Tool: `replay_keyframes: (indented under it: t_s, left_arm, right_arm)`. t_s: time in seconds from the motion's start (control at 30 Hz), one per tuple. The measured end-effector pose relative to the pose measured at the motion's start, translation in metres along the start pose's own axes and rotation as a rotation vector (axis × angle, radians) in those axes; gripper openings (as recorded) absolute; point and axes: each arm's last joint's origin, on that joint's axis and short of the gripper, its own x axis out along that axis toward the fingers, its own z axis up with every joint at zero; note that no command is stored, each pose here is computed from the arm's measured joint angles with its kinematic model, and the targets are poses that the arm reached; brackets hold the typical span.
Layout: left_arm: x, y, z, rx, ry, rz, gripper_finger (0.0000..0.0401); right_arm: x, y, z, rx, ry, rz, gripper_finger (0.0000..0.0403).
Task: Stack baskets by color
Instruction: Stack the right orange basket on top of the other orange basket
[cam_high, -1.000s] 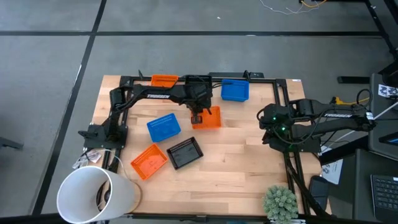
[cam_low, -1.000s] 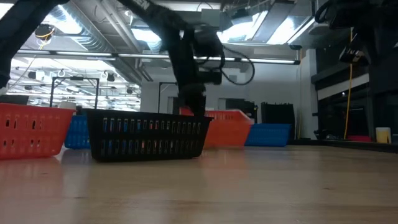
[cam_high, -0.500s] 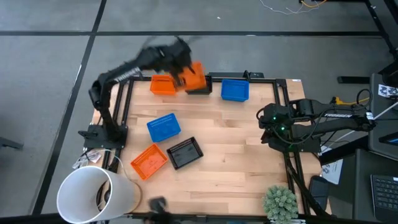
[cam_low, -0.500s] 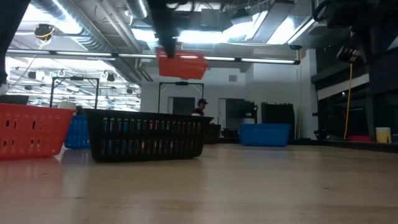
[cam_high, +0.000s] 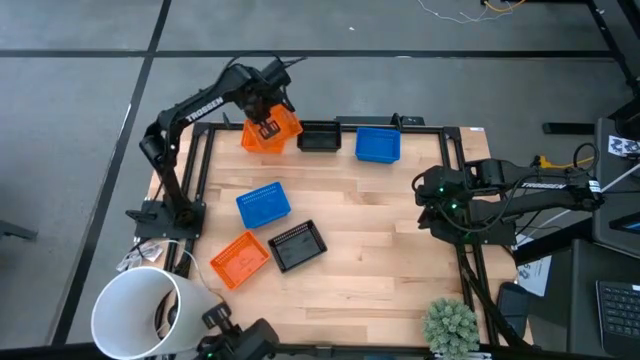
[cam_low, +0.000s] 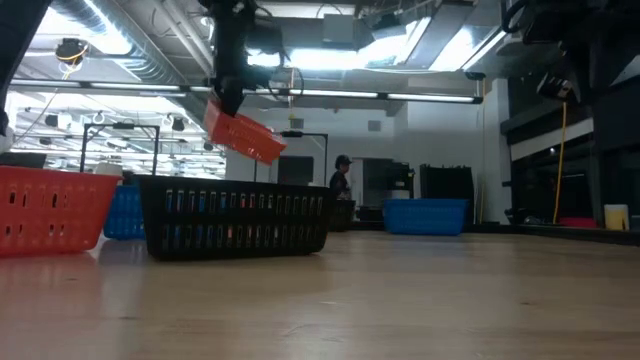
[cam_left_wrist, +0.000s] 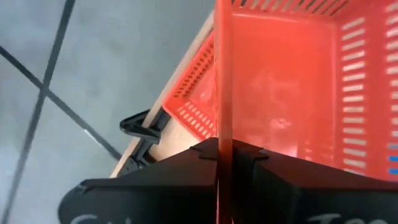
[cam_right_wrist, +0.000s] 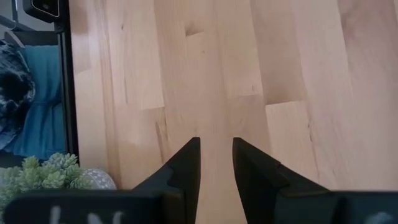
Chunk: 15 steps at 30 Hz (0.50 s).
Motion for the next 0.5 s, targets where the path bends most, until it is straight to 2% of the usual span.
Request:
replay_keyframes:
  t_s: [0.1, 0.23, 0.5]
  left_arm:
    - [0.011, -0.003, 0.002, 0.065, 0.041, 0.004, 0.0000]
    - [0.030, -0.006, 0.008, 0.054, 0.103, 0.081, 0.0000]
    - [0.069, -0.016, 0.017, 0.112, 0.230, 0.141, 0.0000]
  right_arm:
    - [0.000, 0.000, 0.000, -0.003, -0.002, -0.001, 0.0092]
    - [0.000, 0.000, 0.000, -0.002, -0.003, -0.004, 0.0092]
    - [0.000, 0.000, 0.000, -0.003, -0.003, -0.005, 0.0092]
